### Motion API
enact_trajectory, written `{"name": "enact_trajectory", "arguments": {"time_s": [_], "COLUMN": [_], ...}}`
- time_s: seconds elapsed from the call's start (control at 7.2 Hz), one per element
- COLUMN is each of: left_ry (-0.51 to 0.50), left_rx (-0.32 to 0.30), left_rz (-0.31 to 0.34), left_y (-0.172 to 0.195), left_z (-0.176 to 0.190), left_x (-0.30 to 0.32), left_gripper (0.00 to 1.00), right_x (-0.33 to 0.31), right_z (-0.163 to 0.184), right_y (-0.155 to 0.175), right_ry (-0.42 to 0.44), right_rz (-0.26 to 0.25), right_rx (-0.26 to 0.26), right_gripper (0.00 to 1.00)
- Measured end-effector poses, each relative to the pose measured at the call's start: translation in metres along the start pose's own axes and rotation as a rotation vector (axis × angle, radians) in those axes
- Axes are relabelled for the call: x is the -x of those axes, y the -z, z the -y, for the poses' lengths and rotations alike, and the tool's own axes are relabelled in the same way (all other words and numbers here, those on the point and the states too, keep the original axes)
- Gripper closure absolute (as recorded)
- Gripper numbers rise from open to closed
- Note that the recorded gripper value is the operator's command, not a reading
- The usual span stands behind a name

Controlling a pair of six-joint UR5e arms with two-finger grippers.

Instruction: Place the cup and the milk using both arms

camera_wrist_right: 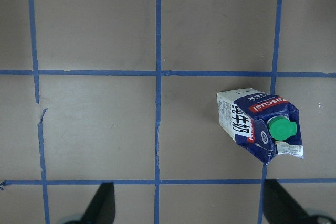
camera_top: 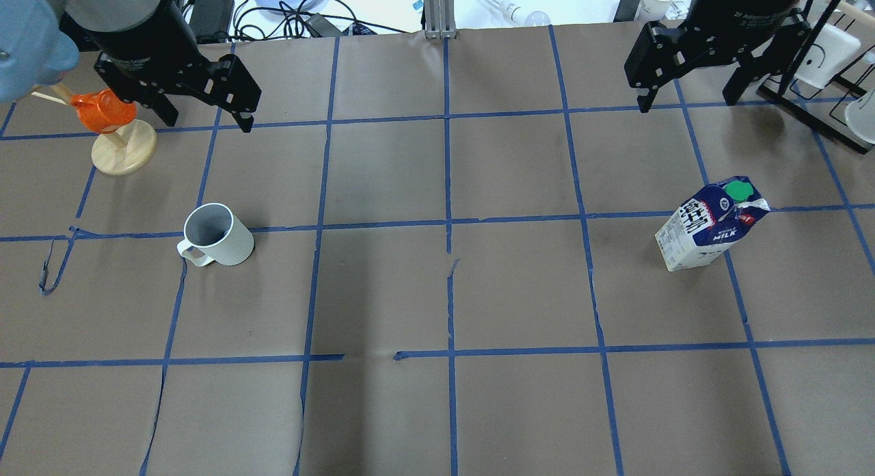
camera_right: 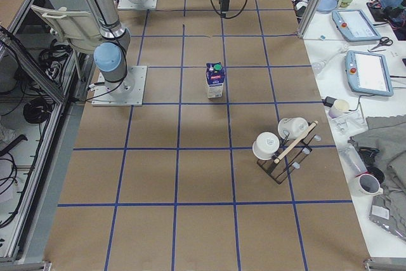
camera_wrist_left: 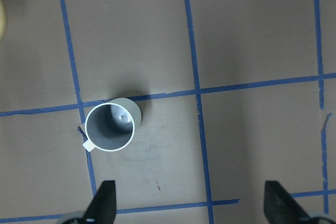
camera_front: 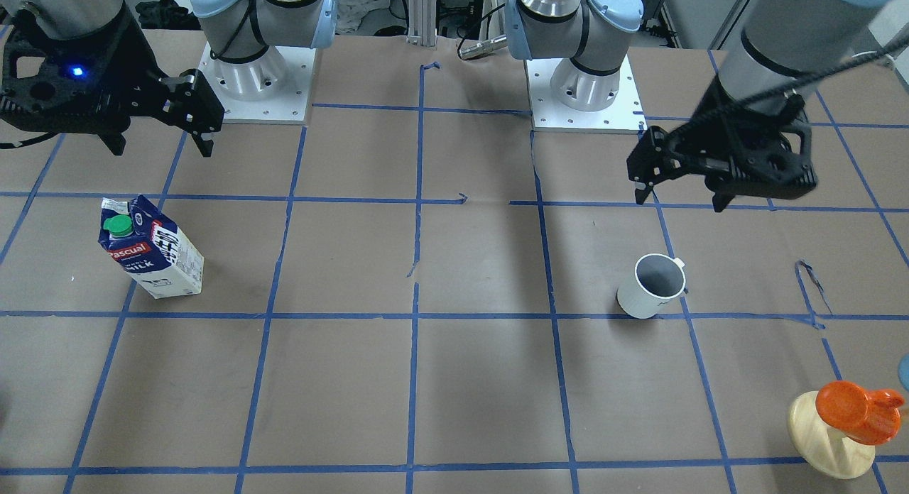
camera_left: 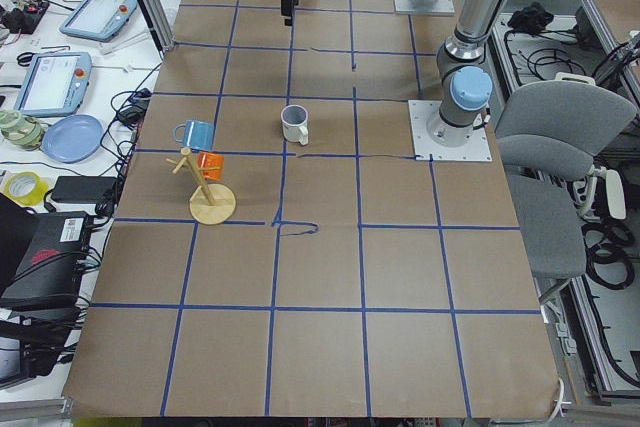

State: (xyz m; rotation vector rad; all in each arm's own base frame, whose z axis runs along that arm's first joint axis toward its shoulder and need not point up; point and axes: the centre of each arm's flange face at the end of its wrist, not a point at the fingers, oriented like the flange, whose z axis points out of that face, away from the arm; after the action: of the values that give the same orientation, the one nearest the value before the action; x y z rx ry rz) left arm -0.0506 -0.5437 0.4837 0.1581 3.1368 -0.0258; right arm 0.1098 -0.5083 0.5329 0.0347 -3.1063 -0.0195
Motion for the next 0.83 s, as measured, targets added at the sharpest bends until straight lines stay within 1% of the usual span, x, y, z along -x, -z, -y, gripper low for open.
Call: {"name": "enact_trajectory", "arguments": {"time_s": [0.28,0.56,0.83], "left_ry": [-0.031,-0.048,-0.060], "left_rx": [0.008,0.026,0.039], "left_rz": [-0.031,-0.045,-0.055], "left_y": [-0.041,-0.081,-0.138], "left_z": [0.007,0.010,0.008], "left_x": [0.049,0.071,0.107], "left_gripper": [0.00,0.00,0.00], "right_x": [0.000,0.000,0.001], "right_z": [0.000,-0.001,-0.002], "right_y": [0.000,0.001,0.002], "right_ry": [-0.001,-0.001,0.000], "right_rz": [0.000,0.000,0.000], "right_rx": [-0.001,-0.003,-0.003], "right_gripper": [0.00,0.00,0.00]}}
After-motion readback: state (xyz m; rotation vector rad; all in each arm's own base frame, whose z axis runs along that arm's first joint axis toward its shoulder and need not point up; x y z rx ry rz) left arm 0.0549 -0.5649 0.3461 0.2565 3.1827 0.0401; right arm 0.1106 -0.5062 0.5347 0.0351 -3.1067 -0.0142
